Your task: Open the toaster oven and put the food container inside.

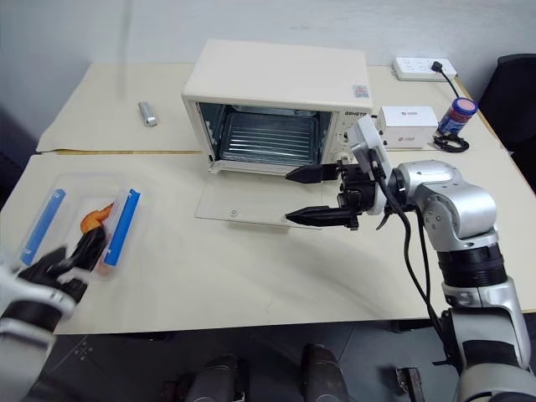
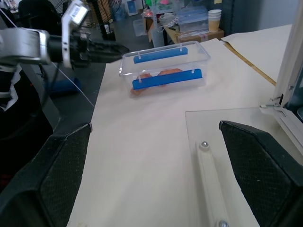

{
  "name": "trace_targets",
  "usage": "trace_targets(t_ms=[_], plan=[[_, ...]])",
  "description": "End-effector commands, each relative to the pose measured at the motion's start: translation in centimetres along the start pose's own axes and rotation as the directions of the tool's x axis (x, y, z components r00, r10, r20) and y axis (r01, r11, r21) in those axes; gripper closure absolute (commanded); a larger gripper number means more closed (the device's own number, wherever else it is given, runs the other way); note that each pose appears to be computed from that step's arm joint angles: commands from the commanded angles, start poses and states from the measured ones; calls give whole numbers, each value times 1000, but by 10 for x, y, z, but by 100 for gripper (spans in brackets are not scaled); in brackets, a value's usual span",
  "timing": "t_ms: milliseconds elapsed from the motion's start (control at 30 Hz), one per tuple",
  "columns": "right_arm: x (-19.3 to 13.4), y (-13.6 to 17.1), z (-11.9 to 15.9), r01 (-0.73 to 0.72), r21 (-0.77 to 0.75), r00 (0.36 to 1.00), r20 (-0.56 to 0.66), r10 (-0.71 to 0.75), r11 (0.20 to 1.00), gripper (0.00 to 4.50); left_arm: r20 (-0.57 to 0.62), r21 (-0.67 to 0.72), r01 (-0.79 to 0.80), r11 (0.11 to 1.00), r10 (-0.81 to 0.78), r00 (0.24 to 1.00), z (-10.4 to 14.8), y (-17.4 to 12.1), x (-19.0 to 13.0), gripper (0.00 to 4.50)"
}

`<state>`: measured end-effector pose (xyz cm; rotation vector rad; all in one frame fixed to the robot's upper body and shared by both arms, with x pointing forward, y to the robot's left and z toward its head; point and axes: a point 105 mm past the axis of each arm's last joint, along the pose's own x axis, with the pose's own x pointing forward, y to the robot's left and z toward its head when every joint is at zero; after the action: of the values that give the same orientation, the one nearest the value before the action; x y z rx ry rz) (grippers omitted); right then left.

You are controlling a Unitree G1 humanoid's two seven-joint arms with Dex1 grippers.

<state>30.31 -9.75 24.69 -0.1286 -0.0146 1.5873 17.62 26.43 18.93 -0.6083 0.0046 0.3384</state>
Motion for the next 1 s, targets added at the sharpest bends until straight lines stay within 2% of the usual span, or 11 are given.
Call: trace_targets(t_ms=[33, 133, 267, 400, 533, 633, 733, 1000], plan=[[3, 2, 7, -31, -45, 999, 4, 32, 998, 0, -6, -152, -75, 986, 75, 997, 15, -2, -13, 5], [5, 6, 4, -42, -38, 999, 0, 42, 998, 0, -25, -214, -196, 957, 195, 981, 17, 11, -14, 5], [5, 12, 8, -46, -42, 999, 2, 46, 998, 0, -62, -305, -273, 912, 267, 962, 8, 14, -8, 5], [2, 17, 17, -30, -45, 999, 26, 31, 999, 0, -92, -312, -308, 899, 294, 951, 2, 15, 10, 5], [0, 23, 23, -2, -54, 999, 42, 4, 999, 0, -142, -340, -413, 845, 388, 911, -2, 34, 23, 5], [-2, 28, 28, 31, -55, 998, 65, -28, 998, 0, -180, -341, -446, 828, 408, 895, -6, 37, 35, 5], [-2, 30, 29, 60, -55, 996, 73, -56, 997, 0, -222, -339, -479, 810, 425, 877, -12, 41, 45, 63], [-4, 33, 35, 101, -50, 991, 94, -96, 994, 0, -244, -312, -542, 780, 486, 839, -10, 57, 56, 307]])
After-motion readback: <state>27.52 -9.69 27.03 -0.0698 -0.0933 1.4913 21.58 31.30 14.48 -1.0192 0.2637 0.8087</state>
